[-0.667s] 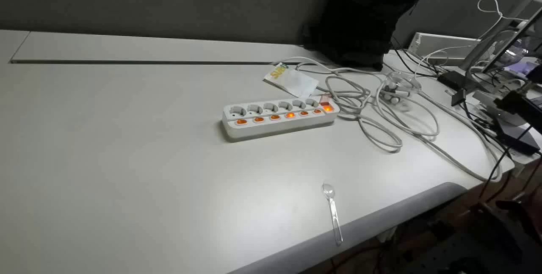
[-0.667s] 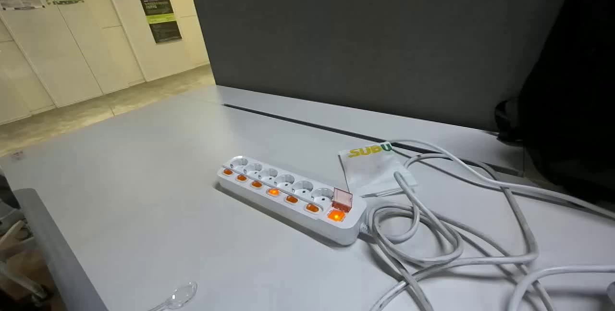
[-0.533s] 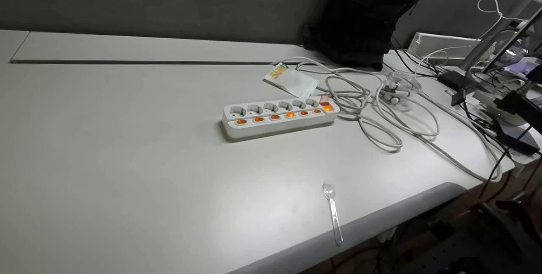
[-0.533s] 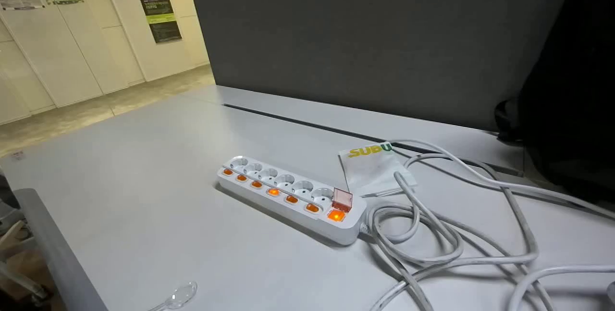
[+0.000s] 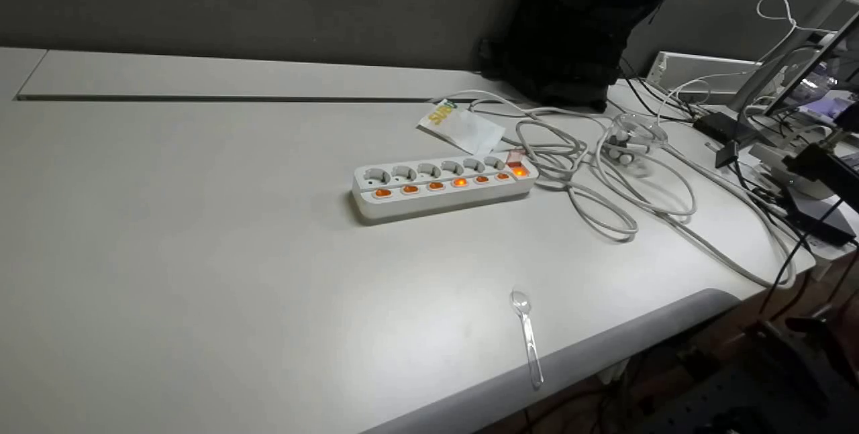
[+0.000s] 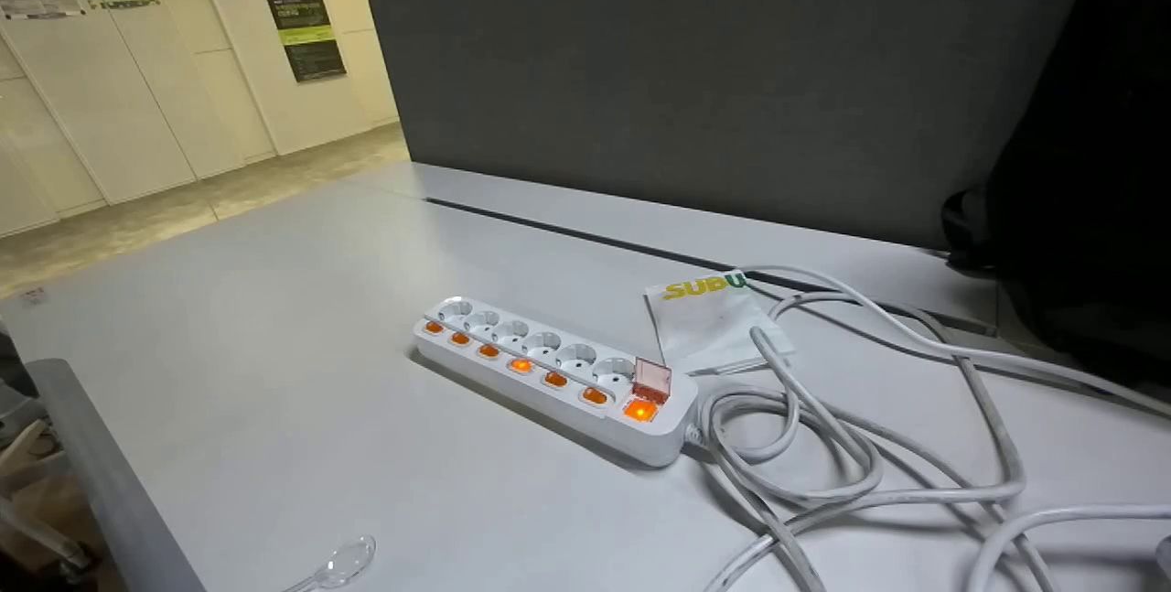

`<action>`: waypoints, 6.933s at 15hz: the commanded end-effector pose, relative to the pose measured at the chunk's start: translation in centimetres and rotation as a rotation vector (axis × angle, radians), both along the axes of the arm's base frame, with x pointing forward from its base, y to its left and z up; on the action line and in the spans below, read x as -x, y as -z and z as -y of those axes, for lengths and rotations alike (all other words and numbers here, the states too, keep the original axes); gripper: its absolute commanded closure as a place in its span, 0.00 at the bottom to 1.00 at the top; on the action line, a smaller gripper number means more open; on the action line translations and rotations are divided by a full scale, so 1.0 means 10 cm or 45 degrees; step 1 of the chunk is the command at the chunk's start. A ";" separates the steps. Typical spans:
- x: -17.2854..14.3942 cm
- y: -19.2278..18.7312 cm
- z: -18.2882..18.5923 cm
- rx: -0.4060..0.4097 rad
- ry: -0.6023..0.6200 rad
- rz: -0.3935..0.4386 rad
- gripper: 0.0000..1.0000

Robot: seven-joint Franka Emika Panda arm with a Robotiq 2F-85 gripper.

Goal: Turn off the switch at the fourth from the right

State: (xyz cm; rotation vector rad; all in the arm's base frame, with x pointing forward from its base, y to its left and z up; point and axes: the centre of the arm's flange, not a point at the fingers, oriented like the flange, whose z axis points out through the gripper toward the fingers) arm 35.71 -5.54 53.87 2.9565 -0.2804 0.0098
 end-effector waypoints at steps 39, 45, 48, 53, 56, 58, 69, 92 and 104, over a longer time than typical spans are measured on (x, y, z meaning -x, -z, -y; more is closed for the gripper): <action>-1.88 2.56 0.29 -0.073 0.019 -0.030 1.00; -2.00 3.05 -0.32 -0.026 -0.089 -0.022 1.00; -1.99 3.28 -0.54 -0.050 -0.130 -0.039 1.00; -1.81 3.52 -0.75 -0.090 -0.180 -0.088 1.00; -1.86 3.55 -0.75 -0.083 -0.200 -0.101 0.99; -1.87 3.50 -0.73 -0.083 -0.196 -0.085 0.99; -1.56 3.62 -0.68 -0.091 -0.177 -0.075 1.00; -1.55 3.82 -0.41 -0.176 -0.084 0.020 1.00; -1.65 3.82 -0.42 -0.188 -0.102 0.029 1.00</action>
